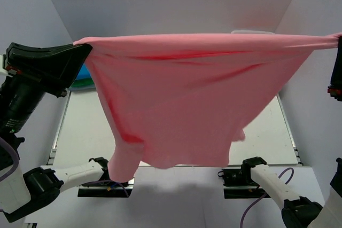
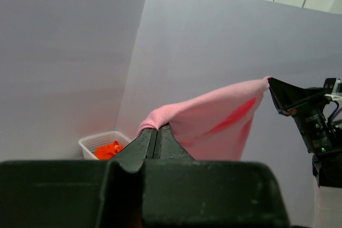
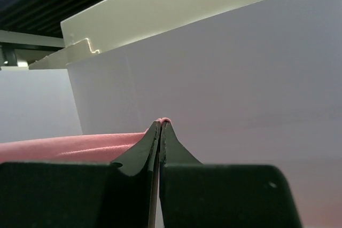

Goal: Fold and stack the t-shirts
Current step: Flatten out the tshirt

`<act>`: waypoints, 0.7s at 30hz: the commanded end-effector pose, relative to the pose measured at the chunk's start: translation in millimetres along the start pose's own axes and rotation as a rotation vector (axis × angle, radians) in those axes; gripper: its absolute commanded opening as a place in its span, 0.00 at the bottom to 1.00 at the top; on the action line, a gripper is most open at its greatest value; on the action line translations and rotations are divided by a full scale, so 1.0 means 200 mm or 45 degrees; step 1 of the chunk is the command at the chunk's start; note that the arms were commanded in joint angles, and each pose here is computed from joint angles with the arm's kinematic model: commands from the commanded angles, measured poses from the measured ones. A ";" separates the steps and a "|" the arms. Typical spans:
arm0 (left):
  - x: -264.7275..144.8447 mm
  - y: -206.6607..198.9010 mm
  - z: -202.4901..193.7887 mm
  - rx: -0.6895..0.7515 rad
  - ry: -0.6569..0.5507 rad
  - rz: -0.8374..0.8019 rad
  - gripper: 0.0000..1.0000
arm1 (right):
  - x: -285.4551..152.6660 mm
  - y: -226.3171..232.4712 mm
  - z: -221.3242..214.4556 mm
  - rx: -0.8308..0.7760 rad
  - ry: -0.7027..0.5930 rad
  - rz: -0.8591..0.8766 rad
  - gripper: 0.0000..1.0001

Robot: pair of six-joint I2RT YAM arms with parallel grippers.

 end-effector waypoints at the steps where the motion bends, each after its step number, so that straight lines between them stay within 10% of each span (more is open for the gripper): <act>1: 0.07 0.09 -0.09 0.024 0.045 0.133 0.00 | 0.08 -0.02 -0.08 -0.033 0.023 0.037 0.00; 8: 0.30 0.38 -0.67 0.087 0.352 0.521 0.00 | 0.30 -0.46 -0.63 -0.010 0.248 -0.274 0.00; 18: 0.10 1.10 -2.13 0.329 1.175 1.360 0.13 | 0.08 -1.41 -2.01 0.024 0.863 -0.894 0.00; 21: 0.03 1.31 -2.44 0.286 1.356 1.444 0.62 | -0.02 -1.58 -2.31 -0.014 1.084 -1.000 0.00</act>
Point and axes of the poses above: each gripper's point midway between its finger pads, its own x axis out along the fingers, its own y axis along the line the jaws close on, z = x × y, the point moved 3 cm from there along -x, back along the fingers, and after that the axes turned 15 degrees about x, right-handed, at the moved point
